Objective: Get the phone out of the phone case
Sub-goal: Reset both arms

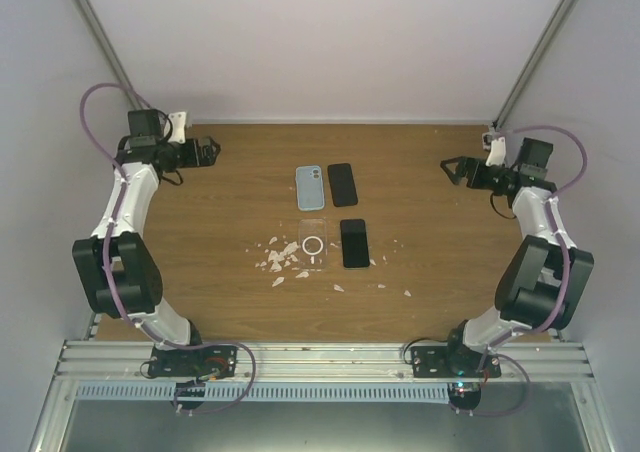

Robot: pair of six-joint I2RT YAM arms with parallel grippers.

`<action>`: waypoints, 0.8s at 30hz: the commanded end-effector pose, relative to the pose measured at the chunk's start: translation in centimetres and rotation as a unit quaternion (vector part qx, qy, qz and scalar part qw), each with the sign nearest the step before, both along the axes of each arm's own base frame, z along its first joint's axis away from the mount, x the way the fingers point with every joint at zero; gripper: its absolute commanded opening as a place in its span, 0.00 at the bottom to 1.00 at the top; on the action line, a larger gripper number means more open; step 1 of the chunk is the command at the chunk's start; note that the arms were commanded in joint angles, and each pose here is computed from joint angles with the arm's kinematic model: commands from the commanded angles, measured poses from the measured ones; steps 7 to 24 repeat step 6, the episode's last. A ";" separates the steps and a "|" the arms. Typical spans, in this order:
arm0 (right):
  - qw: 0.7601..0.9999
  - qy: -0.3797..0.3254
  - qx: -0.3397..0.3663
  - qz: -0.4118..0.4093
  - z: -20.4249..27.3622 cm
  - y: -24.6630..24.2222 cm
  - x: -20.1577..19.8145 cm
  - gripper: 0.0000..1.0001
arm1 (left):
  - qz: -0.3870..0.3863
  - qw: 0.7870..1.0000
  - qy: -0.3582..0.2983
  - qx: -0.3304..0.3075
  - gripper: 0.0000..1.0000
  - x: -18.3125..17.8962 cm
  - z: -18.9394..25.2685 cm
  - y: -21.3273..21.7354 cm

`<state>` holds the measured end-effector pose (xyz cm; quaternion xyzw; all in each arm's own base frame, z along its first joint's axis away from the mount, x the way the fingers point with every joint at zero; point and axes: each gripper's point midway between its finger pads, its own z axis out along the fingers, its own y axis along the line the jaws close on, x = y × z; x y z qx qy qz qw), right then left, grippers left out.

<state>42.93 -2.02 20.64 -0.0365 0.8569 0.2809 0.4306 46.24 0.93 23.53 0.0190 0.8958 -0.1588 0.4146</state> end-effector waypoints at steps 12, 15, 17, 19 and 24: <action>0.999 -0.026 -0.023 -0.012 -0.8 -0.9 -0.3 1.00 | 0.039 0.999 -0.024 0.011 0.99 -0.6 -0.9 1.1; 0.999 -0.026 -0.023 -0.012 -0.8 -0.9 -0.3 1.00 | 0.039 0.999 -0.024 0.011 0.99 -0.6 -0.9 1.1; 0.999 -0.026 -0.023 -0.012 -0.8 -0.9 -0.3 1.00 | 0.039 0.999 -0.024 0.011 0.99 -0.6 -0.9 1.1; 0.999 -0.026 -0.023 -0.012 -0.8 -0.9 -0.3 1.00 | 0.039 0.999 -0.024 0.011 0.99 -0.6 -0.9 1.1; 0.999 -0.026 -0.023 -0.012 -0.8 -0.9 -0.3 1.00 | 0.039 0.999 -0.024 0.011 0.99 -0.6 -0.9 1.1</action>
